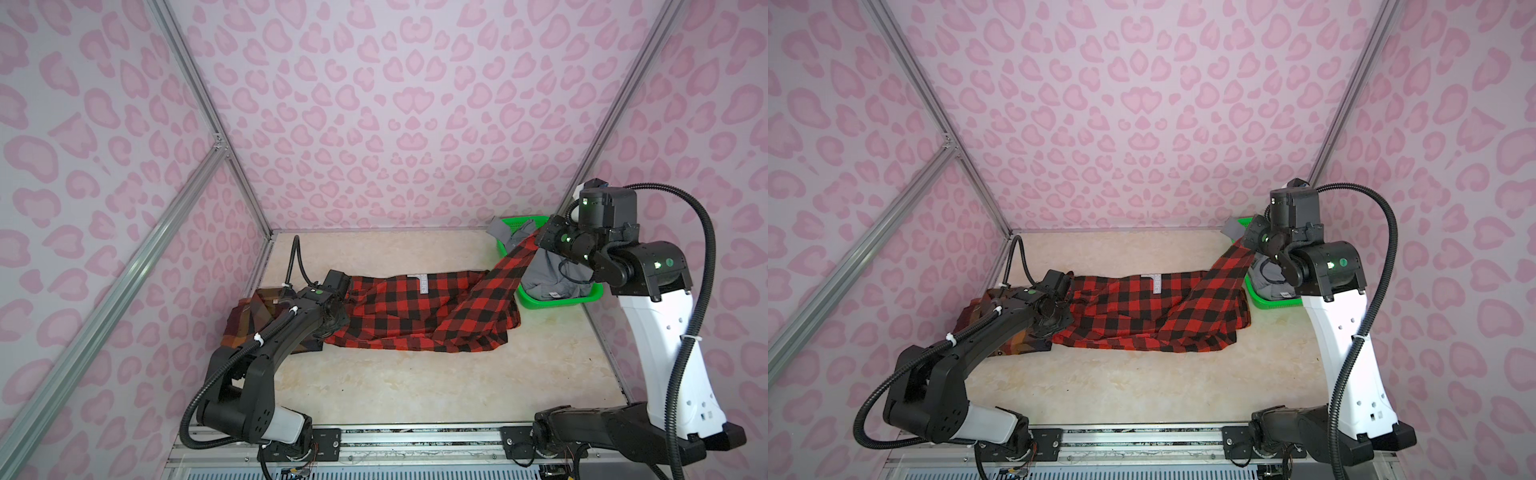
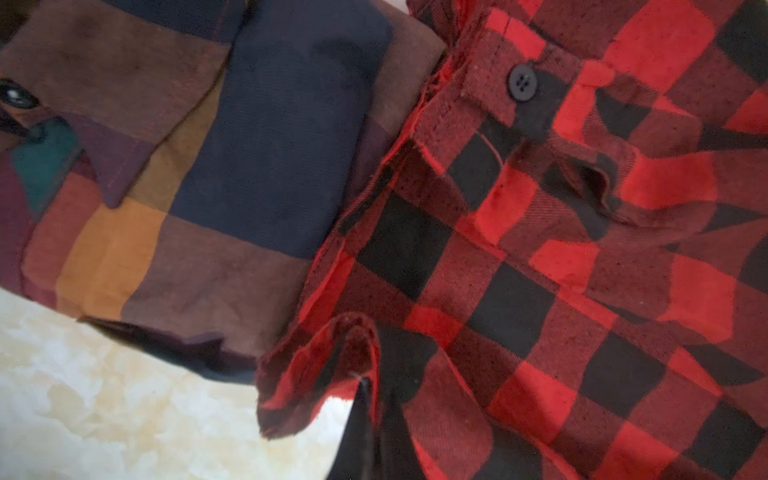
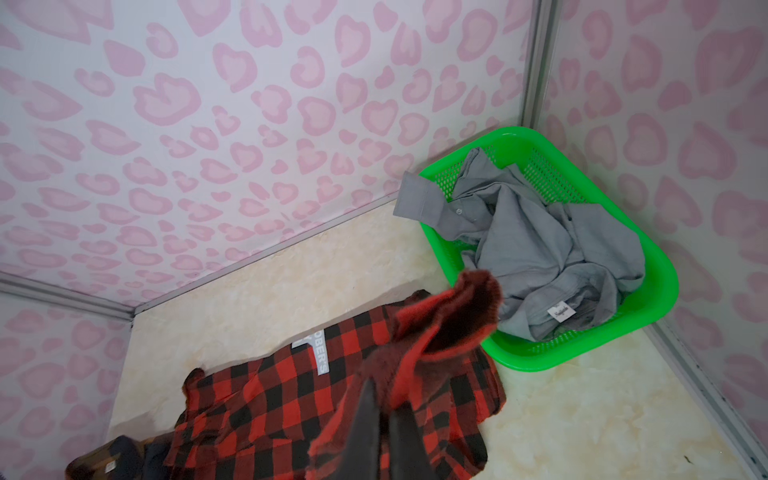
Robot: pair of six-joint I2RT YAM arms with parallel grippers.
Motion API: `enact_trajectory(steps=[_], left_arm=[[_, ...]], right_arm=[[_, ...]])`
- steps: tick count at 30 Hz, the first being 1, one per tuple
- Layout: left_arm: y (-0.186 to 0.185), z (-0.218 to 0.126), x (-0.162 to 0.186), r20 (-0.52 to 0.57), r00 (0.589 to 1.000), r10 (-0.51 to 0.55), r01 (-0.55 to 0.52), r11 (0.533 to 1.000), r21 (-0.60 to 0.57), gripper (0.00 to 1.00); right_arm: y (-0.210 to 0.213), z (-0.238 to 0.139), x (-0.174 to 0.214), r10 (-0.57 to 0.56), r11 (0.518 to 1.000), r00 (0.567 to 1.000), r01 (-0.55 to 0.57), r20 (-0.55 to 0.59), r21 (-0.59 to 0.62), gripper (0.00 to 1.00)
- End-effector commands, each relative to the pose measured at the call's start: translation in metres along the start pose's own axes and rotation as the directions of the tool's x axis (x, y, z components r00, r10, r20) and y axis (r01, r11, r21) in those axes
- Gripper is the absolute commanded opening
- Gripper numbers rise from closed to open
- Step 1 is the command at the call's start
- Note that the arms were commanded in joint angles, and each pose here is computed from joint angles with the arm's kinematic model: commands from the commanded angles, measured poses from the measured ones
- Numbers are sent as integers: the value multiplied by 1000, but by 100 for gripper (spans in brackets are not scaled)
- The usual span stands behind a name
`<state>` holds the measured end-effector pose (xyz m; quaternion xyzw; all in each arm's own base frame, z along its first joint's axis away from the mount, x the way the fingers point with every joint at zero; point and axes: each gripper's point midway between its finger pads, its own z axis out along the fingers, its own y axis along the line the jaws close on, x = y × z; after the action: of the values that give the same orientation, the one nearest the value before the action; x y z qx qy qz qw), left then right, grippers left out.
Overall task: Fold and stack the long sleeve shirts
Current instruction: 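Lift the sleeve cuff with the right gripper and swing it over the shirt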
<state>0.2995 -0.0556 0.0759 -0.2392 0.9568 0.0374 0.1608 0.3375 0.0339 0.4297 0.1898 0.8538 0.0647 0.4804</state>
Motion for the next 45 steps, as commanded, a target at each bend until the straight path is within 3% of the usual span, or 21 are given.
enact_trajectory(steps=[1, 8, 12, 14, 17, 19, 26, 32, 38, 43, 45], left_arm=[[-8, 9, -8, -22, 1000, 18, -18, 1000, 4, 2], [-12, 18, -25, -50, 998, 24, -25, 1000, -16, 4], [-11, 13, -32, -42, 999, 19, -19, 1000, -9, 14], [-11, 10, -35, -34, 999, 20, -20, 1000, -6, 25], [-5, 6, -38, -33, 999, 20, -20, 1000, -9, 55], [-1, 2, -42, -20, 1000, 9, -9, 1000, -5, 63], [4, -25, -48, 25, 999, -26, 25, 998, 56, 68], [6, -40, -33, 28, 998, -49, 44, 989, 141, 73], [21, -41, -15, 48, 997, -52, 44, 987, 154, 74], [37, -42, -14, 104, 994, -34, 23, 995, 101, 74], [39, -45, -18, 135, 990, -37, 23, 995, 102, 74]], right_arm=[[-6, 6, -25, -28, 995, 994, 19, 102, 95, 0], [10, 26, -42, -136, 977, 981, 109, 137, 185, 0], [14, 46, -40, -177, 963, 976, 146, 125, 226, 0], [15, 58, -36, -196, 955, 975, 166, 105, 245, 0], [15, 71, -32, -224, 942, 971, 193, 84, 275, 0], [15, 78, -29, -246, 931, 966, 213, 78, 296, 0], [20, 122, -13, -338, 876, 941, 318, -8, 363, 0], [32, 156, -2, -378, 851, 924, 370, -54, 373, 0], [58, 182, -5, -387, 864, 921, 383, -57, 326, 0], [79, 174, -11, -412, 865, 911, 393, -7, 313, 0], [98, 173, -17, -431, 876, 902, 410, 34, 253, 0]])
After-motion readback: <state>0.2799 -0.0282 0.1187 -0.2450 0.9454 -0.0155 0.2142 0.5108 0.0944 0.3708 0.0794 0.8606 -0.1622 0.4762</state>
